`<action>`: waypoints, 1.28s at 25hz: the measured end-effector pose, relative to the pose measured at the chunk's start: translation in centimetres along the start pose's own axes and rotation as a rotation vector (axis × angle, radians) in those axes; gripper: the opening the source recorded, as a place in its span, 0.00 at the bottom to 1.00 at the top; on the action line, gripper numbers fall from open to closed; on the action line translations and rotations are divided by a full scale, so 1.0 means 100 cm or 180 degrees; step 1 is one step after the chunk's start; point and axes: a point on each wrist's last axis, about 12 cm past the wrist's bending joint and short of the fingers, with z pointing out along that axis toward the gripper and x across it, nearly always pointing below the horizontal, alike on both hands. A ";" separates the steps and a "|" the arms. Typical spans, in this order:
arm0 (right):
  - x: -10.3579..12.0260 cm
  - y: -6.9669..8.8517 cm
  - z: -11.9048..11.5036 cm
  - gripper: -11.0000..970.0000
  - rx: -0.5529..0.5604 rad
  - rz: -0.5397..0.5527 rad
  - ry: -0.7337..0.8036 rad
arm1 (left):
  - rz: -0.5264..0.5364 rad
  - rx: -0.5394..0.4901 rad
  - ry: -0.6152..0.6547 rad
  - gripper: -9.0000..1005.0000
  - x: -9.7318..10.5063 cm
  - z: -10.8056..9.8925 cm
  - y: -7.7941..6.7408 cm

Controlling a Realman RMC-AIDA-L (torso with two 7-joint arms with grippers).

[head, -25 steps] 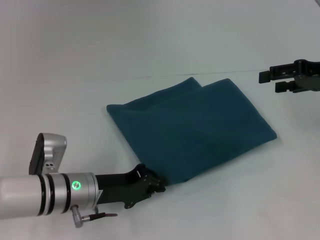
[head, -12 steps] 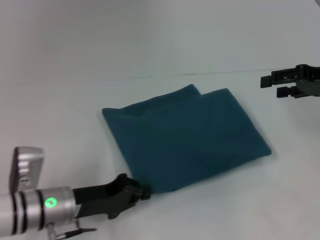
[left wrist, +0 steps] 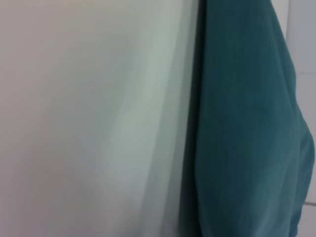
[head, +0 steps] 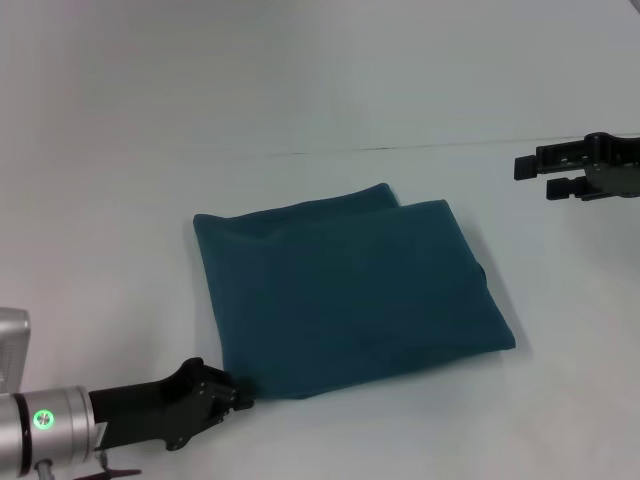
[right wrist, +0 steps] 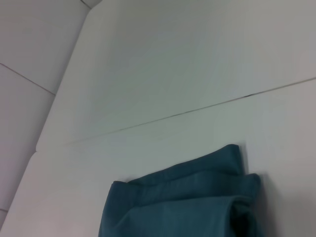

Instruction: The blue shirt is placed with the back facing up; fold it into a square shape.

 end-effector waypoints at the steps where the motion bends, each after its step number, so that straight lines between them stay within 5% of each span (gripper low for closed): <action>1: 0.000 0.000 0.000 0.83 -0.0001 0.0000 0.0000 | -0.0005 -0.0010 -0.0012 0.10 0.000 -0.001 0.001; 8: 0.001 -0.001 -0.001 0.83 0.0006 0.0012 -0.0005 | -0.0081 -0.0052 -0.0126 0.12 -0.003 -0.012 0.010; 17: 0.000 0.000 0.000 0.83 0.0000 -0.0001 -0.0003 | 0.0099 0.0058 0.0105 0.14 -0.001 -0.018 -0.001; 24: 0.002 -0.002 -0.001 0.83 -0.0018 -0.0034 -0.0015 | 0.0038 0.0056 -0.0258 0.26 -0.011 -0.049 0.008; 28: 0.010 0.002 -0.001 0.83 -0.0277 -0.0568 -0.0055 | 0.0775 0.0343 -0.0394 0.33 -0.011 -0.077 -0.003; 29: 0.015 0.002 0.000 0.83 -0.0345 -0.0759 -0.0059 | 0.1325 0.0534 -0.0272 0.36 -0.005 -0.081 -0.011; 32: 0.038 0.006 0.006 0.83 -0.0622 -0.1462 0.0041 | 0.2200 0.0776 -0.0073 0.46 0.003 -0.085 -0.024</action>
